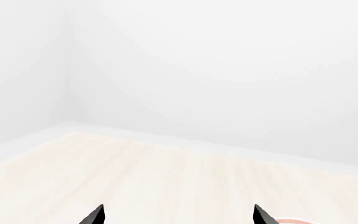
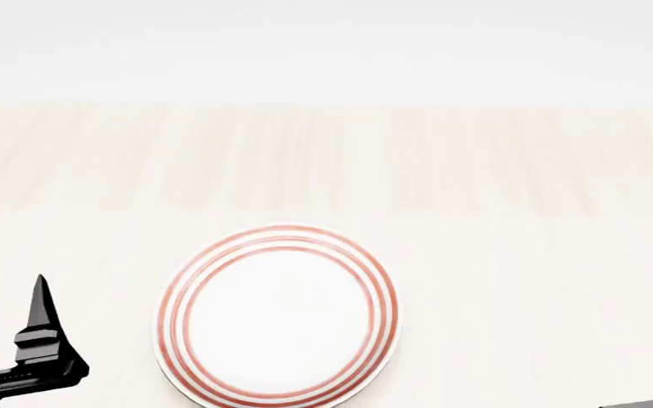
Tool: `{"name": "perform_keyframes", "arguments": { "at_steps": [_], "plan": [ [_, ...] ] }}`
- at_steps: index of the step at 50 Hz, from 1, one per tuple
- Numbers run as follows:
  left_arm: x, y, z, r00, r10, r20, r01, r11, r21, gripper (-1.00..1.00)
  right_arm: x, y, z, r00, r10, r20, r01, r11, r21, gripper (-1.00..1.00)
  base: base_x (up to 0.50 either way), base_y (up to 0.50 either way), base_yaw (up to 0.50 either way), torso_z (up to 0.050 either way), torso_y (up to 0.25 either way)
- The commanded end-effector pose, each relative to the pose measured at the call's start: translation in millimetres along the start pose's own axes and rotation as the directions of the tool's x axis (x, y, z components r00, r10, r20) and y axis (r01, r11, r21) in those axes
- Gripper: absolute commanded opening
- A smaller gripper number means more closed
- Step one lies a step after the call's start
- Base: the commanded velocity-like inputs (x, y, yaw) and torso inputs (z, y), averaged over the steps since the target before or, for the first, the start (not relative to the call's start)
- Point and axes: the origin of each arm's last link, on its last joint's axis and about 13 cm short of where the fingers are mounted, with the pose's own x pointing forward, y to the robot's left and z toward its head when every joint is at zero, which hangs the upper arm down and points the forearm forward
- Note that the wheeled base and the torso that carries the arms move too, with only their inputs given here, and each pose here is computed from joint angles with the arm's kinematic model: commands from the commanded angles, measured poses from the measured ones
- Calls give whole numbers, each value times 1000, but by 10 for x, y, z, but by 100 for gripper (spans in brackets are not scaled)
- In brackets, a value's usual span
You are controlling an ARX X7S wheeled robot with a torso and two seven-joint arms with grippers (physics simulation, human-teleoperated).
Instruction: Put the bowl on the plate.
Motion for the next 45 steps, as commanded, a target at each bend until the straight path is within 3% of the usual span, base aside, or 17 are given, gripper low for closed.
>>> {"name": "perform_keyframes", "arguments": {
  "at_steps": [1, 40, 41, 45],
  "plan": [
    [-21, 21, -14, 1000, 6, 12, -6, 1000, 3, 100, 29, 13, 34, 998, 27, -55, -30, 998, -64, 100, 0, 0, 0, 0, 0],
    [-27, 29, 11, 1000, 5, 18, -5, 1000, -4, 100, 141, -48, -190, 987, 37, -156, -44, 998, -41, 100, 0, 0, 0, 0, 0],
    [-26, 30, 11, 1000, 5, 18, -5, 1000, -4, 100, 140, -50, -186, 988, 31, -148, -37, 999, -38, -100, 0, 0, 0, 0, 0],
    [-25, 27, 9, 1000, 4, 17, -4, 1000, -4, 100, 110, -13, -170, 990, 67, -121, -72, 997, -40, -100, 0, 0, 0, 0, 0]
  ]
}}
